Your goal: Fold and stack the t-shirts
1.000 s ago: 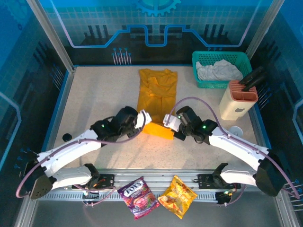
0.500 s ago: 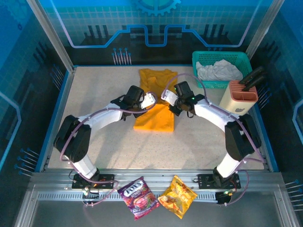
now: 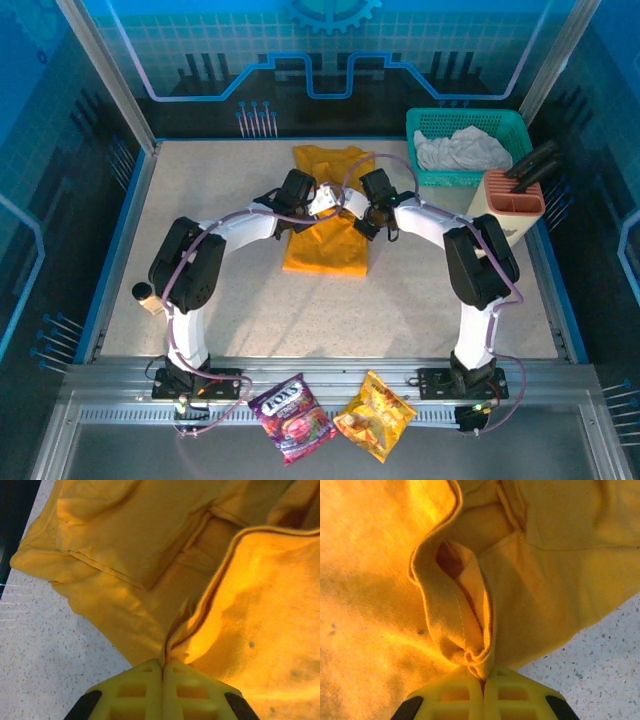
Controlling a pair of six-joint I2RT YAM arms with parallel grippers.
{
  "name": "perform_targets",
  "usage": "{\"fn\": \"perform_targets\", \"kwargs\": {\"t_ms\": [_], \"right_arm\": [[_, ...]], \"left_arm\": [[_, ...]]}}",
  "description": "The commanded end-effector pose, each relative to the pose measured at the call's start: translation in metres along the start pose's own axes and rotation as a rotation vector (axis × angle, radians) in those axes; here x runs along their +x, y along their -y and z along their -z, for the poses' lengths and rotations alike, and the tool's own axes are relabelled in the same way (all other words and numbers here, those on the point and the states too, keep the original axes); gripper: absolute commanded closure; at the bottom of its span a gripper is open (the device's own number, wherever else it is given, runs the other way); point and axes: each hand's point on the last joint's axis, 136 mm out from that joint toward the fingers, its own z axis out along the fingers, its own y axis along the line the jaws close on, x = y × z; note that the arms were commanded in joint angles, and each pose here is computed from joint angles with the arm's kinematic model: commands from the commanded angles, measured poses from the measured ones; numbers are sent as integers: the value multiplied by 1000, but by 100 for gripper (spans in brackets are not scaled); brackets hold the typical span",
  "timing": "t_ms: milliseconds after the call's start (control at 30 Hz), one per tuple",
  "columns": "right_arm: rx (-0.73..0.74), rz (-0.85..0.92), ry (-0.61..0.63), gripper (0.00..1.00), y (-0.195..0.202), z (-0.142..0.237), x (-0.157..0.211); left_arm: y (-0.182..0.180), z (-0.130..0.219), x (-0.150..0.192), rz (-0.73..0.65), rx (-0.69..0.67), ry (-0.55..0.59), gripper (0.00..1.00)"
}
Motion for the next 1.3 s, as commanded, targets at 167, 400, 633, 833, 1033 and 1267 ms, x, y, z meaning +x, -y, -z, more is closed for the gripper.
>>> {"fn": "perform_targets", "kwargs": {"t_ms": [167,400,633,833,1033,1267], "right_arm": [[104,-108,-2,74,30,-11,-6],[200,-220,117,42,54,18,-25],[213,-159,307,36,53,87,-49],[119,153,355,35,6,129,-33],[-105,470,276,34,-67,136,14],[-284,599,114,34,-115,103,44]], "left_arm": [[-24,-17,14,43,-99,-97,95],[-52,-2,10,115,-214,-94,50],[-93,67,-20,199,-315,97,9],[-51,146,-48,-32,-88,446,1],[29,172,-3,-381,180,417,1],[94,164,52,-588,386,262,1]]}}
